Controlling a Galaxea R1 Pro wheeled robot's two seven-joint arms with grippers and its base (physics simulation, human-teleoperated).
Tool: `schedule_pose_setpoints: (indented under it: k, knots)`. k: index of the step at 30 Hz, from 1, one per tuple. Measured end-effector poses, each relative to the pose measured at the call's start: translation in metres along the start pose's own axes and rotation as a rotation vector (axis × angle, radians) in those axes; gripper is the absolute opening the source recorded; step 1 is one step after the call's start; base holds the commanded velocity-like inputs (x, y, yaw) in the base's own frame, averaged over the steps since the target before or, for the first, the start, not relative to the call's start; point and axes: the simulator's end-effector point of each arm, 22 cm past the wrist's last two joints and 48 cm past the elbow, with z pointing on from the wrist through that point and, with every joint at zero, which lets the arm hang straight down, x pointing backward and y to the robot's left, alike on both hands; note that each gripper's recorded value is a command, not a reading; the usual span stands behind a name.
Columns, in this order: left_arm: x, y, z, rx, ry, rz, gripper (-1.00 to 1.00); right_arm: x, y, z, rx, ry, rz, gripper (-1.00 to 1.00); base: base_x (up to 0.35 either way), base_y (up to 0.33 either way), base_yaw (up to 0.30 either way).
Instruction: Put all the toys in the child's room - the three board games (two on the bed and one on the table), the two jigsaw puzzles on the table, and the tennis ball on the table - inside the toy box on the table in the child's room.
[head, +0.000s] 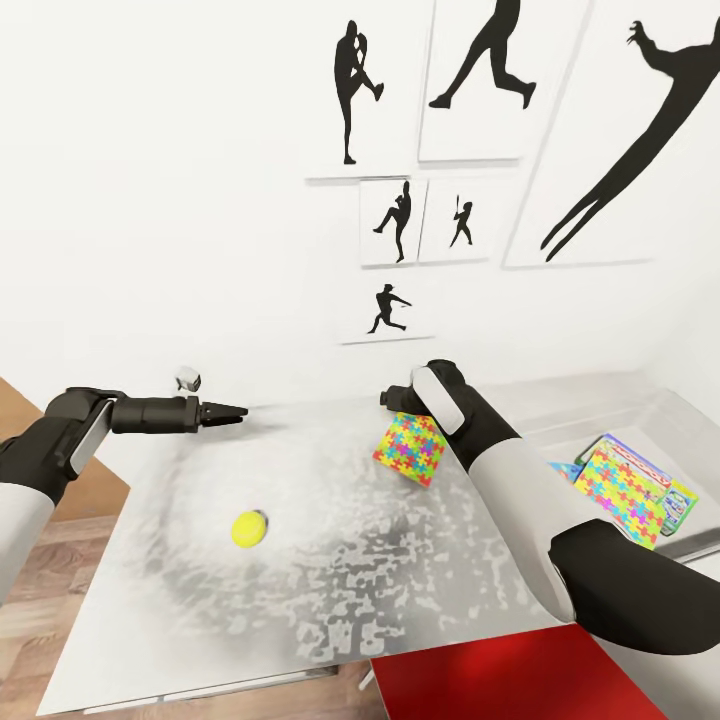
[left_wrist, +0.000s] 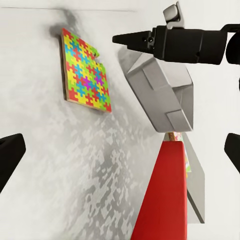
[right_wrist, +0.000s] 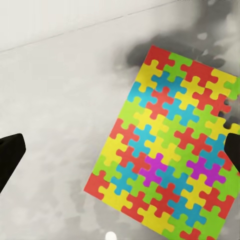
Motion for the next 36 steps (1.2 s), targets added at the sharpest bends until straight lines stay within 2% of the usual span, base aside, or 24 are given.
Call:
schedule_pose_setpoints:
  k: [6,13,36]
  knots:
    - [0.000,0.000,0.000,0.000,0.000,0.001,1.00,-0.003,-0.004,0.000,0.020,-0.012,-0.017,1.00,0.000,0.000,0.000]
    - [0.000,0.000,0.000,0.001,0.000,0.001,1.00,-0.013,-0.019,-0.001,0.084,-0.057,-0.053,1.00,0.000,0.000,0.000]
    - [0.000,-0.001,0.000,0.004,-0.001,-0.001,1.00,-0.026,-0.025,0.001,0.104,-0.124,-0.033,1.00,0.000,0.000,0.000]
